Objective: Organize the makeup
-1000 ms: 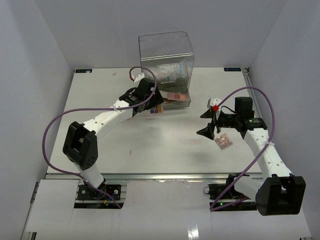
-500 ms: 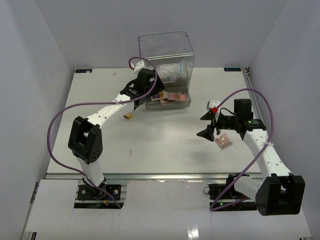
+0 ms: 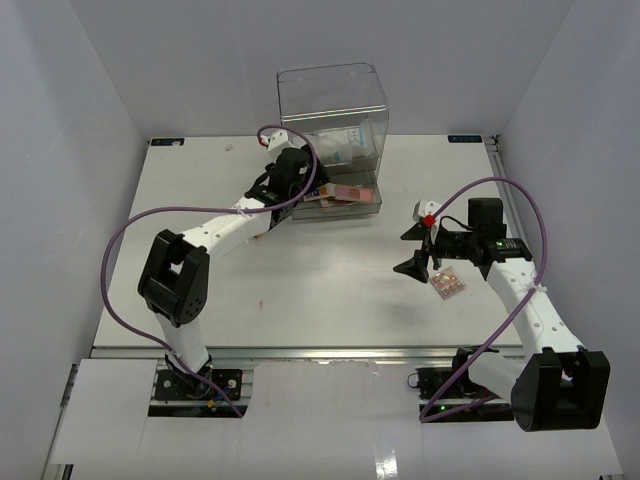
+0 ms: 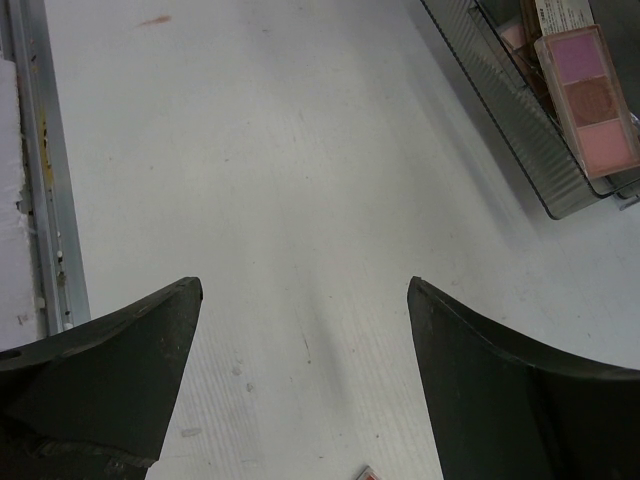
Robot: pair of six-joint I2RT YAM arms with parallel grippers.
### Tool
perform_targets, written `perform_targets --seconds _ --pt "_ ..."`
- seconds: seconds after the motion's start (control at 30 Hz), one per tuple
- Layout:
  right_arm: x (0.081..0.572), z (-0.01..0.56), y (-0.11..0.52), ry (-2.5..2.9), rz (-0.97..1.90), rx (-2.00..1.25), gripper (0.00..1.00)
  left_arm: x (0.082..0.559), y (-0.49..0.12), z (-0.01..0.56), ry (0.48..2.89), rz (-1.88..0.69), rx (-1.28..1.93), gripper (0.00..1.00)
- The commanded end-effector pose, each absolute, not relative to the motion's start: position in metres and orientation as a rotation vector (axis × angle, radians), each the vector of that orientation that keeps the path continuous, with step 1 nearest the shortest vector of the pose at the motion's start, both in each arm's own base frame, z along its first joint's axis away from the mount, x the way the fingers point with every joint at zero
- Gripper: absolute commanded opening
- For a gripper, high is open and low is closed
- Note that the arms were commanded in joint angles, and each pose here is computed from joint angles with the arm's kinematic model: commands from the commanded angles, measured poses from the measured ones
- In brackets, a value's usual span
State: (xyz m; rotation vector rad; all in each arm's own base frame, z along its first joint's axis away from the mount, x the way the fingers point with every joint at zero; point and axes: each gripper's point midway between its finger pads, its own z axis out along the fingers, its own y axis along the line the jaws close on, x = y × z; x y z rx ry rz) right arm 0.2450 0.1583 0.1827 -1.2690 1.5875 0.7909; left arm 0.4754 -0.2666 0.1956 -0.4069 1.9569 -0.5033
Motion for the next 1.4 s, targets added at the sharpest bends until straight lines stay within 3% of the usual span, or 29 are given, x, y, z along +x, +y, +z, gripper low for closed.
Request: perform_targets --seconds 0.0,0.53,0.7,0.87,0.97,1.13,1.37 --pt "0.244 0.190 0.160 1.539 0.788 -1.278 0.90 0.486 -0.261 0.216 1.854 -0.503 -0.425 0.26" --pt "0.243 0.189 0.161 1.540 0.799 -1.277 0.90 0.486 -0.254 0.181 1.894 -0.431 -0.422 0.29" --pt "0.243 0.189 0.161 1.538 0.799 -1.277 0.90 0.481 -0.250 0.174 1.903 -0.422 -0.422 0.34" --pt "0.243 0.188 0.161 1.540 0.801 -1.277 0.90 0.480 -0.249 0.171 1.914 -0.408 -0.409 0.69" --pt "0.243 0.187 0.161 1.544 0.802 -1.276 0.90 0.479 -0.250 0.172 1.914 -0.413 -0.404 0.72" --pt "0.244 0.186 0.161 1.547 0.803 -1.276 0.90 0.476 -0.254 0.180 1.912 -0.446 -0.379 0.97" --pt "0.244 0.185 0.160 1.551 0.799 -1.277 0.90 0.462 -0.256 0.196 1.909 -0.508 -0.350 0.98"
